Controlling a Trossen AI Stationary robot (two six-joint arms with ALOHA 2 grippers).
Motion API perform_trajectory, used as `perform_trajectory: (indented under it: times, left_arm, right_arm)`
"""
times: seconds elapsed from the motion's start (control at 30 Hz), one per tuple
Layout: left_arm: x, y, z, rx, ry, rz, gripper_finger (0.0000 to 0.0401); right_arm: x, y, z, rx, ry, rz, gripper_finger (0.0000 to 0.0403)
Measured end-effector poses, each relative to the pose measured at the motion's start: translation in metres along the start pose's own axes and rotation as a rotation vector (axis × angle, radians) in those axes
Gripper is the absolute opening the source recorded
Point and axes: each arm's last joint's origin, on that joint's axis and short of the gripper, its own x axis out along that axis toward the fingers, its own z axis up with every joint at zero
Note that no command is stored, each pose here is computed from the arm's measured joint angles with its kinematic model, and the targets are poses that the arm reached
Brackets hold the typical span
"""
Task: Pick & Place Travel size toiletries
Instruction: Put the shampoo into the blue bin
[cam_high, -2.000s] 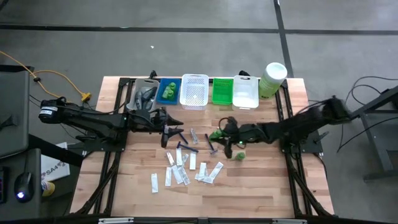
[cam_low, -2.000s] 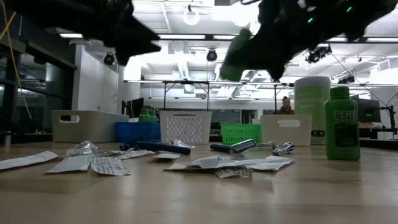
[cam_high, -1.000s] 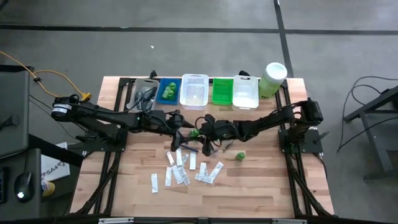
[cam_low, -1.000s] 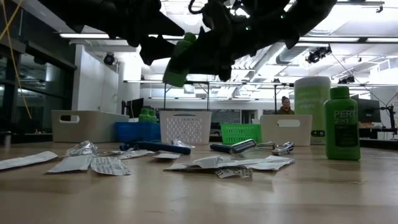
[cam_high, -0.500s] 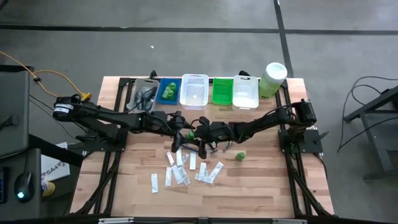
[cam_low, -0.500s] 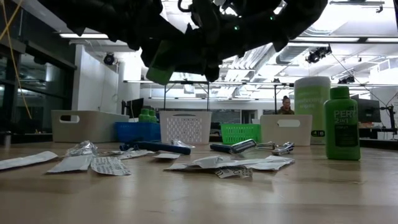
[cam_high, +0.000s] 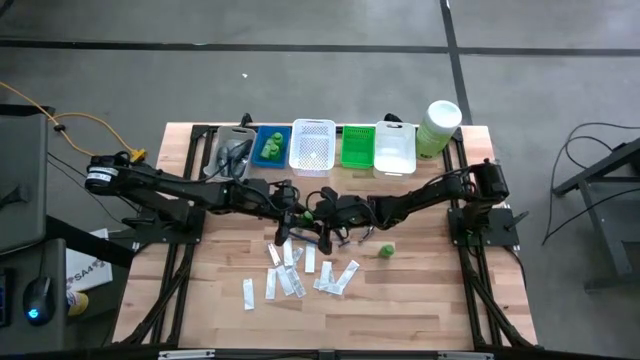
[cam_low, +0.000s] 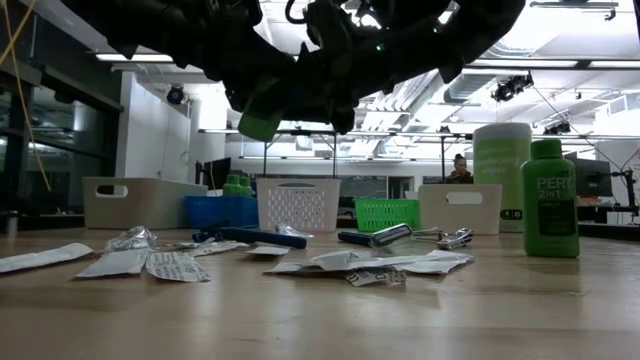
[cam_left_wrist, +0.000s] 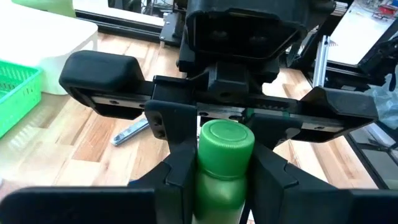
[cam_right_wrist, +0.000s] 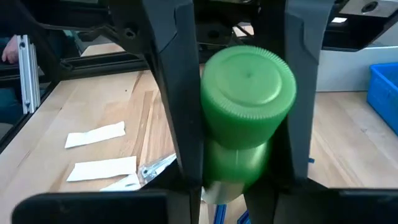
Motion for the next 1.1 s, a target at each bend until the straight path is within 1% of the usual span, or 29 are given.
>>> perform_trajectory:
  times: [0.17,0.23,0.4,0.53,0.6,0.7,0.9,1.0,1.1]
  left_arm:
    - [0.000,0.000,0.000,0.000,0.000,0.000,0.0097]
    - [0.000,0.000,0.000,-0.001,-0.001,0.000,0.0097]
    - [0.000,0.001,-0.003,-0.003,0.026,0.009,0.0097]
    - [-0.003,0.003,-0.004,0.029,0.044,0.078,0.0097]
    - [-0.006,0.004,0.000,0.062,0.018,0.141,0.0097]
    - [-0.017,0.007,0.004,0.110,0.001,0.299,0.0097]
    - [-0.038,0.014,0.018,0.208,-0.067,0.613,0.0096]
    - [-0.045,0.027,0.012,0.210,-0.086,0.699,0.0096]
    - [-0.053,0.048,0.000,0.181,-0.105,0.778,0.0096]
  right_arm:
    - [0.000,0.000,0.000,0.004,0.000,-0.011,0.0079]
    - [0.000,0.000,0.000,0.007,0.001,-0.018,0.0106]
    - [-0.006,-0.001,0.005,0.023,0.018,-0.032,0.0196]
    - [-0.020,-0.001,0.013,0.048,0.075,-0.049,0.0247]
    - [-0.029,-0.001,0.021,0.064,0.077,-0.073,0.0263]
    - [-0.043,0.001,0.027,0.070,0.111,-0.132,0.0277]
    - [-0.063,0.009,0.039,0.056,0.097,-0.218,0.0279]
    - [-0.068,0.016,0.038,0.037,0.106,-0.244,0.0275]
    - [-0.071,0.021,0.042,0.031,0.084,-0.238,0.0272]
